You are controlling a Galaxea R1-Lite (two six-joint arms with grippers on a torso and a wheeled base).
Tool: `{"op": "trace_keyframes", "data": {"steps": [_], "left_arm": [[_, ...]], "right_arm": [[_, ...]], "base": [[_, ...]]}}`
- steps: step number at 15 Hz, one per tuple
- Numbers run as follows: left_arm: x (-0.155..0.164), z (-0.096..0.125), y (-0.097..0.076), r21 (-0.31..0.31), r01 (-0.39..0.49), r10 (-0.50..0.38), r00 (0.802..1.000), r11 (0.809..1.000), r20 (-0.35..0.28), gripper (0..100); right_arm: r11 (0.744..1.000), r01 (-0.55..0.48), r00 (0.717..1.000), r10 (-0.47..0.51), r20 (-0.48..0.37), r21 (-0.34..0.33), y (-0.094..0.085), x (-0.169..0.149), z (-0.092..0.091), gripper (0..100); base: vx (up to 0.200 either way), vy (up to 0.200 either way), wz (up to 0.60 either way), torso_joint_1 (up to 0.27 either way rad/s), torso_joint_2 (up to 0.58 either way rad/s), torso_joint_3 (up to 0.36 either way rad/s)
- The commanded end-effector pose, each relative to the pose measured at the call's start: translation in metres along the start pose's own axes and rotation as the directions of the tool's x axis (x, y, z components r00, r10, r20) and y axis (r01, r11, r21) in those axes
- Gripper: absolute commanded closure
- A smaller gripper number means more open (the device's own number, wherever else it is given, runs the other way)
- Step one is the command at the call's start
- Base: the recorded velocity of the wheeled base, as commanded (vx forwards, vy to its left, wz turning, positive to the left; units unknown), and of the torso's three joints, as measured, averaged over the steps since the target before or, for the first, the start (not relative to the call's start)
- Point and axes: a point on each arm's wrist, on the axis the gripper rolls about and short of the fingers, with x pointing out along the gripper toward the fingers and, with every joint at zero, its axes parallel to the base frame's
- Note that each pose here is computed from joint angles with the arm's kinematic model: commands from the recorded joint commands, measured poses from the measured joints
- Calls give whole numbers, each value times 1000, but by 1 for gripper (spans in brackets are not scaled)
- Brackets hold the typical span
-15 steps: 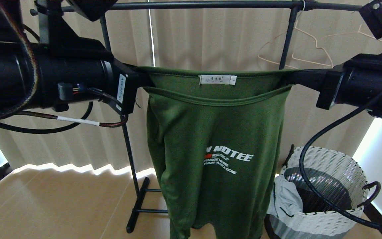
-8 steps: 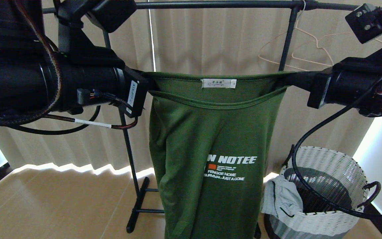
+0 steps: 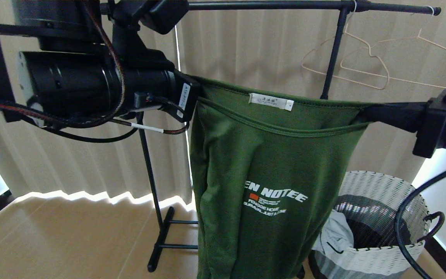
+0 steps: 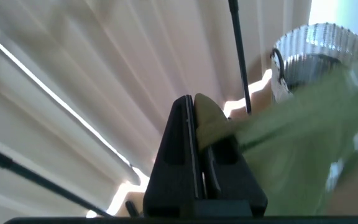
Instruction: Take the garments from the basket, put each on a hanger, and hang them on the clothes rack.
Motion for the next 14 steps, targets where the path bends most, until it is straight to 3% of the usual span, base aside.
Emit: {"op": "trace_keyframes", "data": {"steps": [1, 3, 7, 10, 12, 14], "left_arm": [[22, -3, -2, -4, 7, -7, 1000, 1000, -18, 100], [24, -3, -4, -3, 12, -12, 1000, 1000, -17, 100], [20, -3, -6, -1, 21, -21, 1000, 1000, -22, 100], [-4, -4, -4, -4, 28, -28, 998, 1000, -48, 100], [-35, -8, -4, -8, 57, -58, 993, 998, -101, 100], [-53, -9, -6, -19, 97, -99, 989, 995, -111, 100]], "right_arm": [[996, -89, 996, 89, 14, -19, 20, -23, -8, 100], [992, -127, 992, 126, -3, -26, 27, -24, -13, 100], [994, -106, 994, 105, -21, -21, 23, -11, -14, 100], [1000, -25, 999, 24, -33, -8, 6, 2, -12, 100], [1000, 23, 1000, -23, 12, -7, -8, 23, -11, 100], [999, 47, 998, -47, 41, -7, -16, 38, -10, 100]], "base": [[0, 0, 0, 0, 0, 0], [0, 0, 0, 0, 0, 0], [0, 0, 0, 0, 0, 0], [0, 0, 0, 0, 0, 0], [0, 0, 0, 0, 0, 0], [0, 0, 0, 0, 0, 0]]}}
